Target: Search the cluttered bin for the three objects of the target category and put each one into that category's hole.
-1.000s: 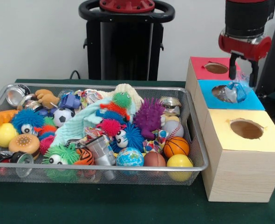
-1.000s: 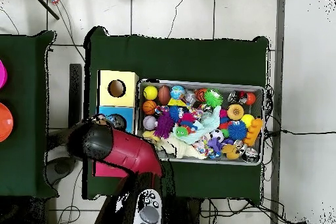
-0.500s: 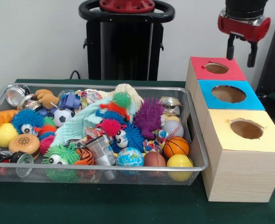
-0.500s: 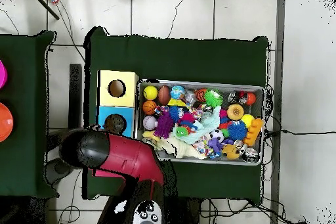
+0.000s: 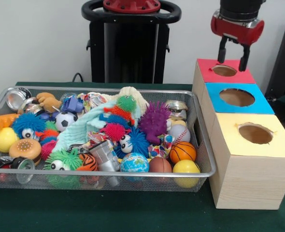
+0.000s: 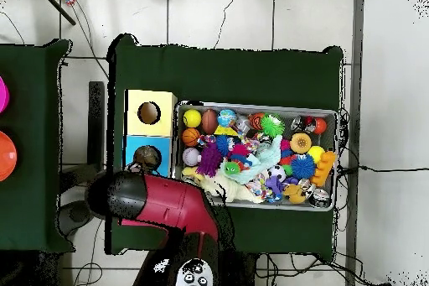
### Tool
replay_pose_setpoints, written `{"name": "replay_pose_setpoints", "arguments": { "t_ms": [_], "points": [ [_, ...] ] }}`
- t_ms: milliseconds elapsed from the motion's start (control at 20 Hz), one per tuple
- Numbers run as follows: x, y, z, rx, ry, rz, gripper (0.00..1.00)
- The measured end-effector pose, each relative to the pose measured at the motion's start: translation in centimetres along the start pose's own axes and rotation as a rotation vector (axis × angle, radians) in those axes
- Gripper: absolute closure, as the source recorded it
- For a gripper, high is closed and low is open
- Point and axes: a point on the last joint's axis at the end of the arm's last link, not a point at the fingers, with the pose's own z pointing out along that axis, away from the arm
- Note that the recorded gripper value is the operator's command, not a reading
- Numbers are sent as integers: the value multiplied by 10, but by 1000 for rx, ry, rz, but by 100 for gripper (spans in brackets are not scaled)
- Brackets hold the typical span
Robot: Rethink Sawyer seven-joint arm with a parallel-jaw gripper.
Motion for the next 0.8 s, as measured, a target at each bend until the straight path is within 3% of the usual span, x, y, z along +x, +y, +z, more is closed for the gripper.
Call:
{"name": "replay_pose_setpoints", "arguments": {
  "t_ms": [300, 450, 800],
  "points": [
    [-20, -19, 1, 22, -22, 1, 0],
    [-49, -40, 2, 38, -40, 9, 0],
    [-136, -94, 1, 51, -92, 14, 0]
  ]
}}
